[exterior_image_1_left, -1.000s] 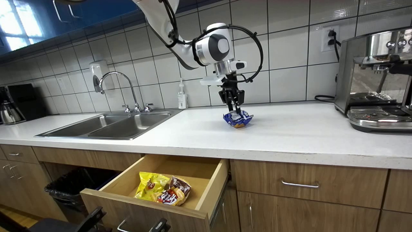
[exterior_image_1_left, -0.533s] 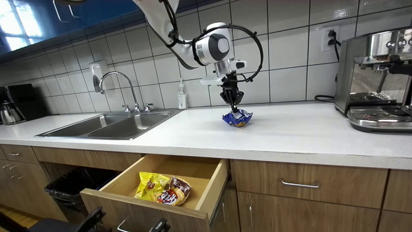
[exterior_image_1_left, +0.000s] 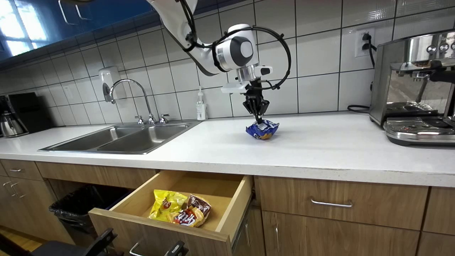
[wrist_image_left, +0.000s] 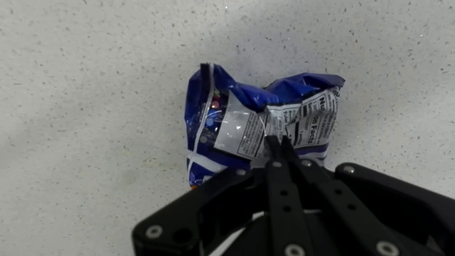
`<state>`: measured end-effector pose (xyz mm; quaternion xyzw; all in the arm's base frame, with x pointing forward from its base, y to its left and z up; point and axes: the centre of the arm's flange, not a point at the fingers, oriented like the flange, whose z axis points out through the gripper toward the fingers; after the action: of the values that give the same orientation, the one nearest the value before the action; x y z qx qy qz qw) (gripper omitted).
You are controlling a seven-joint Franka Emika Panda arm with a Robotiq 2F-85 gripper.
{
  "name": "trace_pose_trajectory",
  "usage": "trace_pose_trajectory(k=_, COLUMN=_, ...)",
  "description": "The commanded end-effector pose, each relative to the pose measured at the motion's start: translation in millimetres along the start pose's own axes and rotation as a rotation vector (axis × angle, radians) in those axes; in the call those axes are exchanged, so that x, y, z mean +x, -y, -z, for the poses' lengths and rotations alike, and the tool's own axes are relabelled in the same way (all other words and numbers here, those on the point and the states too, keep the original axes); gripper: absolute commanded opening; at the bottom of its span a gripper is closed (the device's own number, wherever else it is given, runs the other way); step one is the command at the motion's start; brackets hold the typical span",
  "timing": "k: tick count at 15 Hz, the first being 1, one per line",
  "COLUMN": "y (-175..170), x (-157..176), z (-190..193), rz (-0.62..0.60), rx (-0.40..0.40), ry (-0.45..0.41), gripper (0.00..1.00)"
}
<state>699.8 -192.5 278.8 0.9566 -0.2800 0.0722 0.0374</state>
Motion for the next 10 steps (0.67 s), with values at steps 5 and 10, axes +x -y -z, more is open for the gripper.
trace_pose_trajectory(k=5, y=-3, x=-14, z=31, rz=0.052, rx=0.029, ry=-0.016, gripper=0.00)
trace_pose_trajectory(k=10, y=-5, x=-33, z=44, rz=0.072, rx=0.035, ry=-0.022, gripper=0.00)
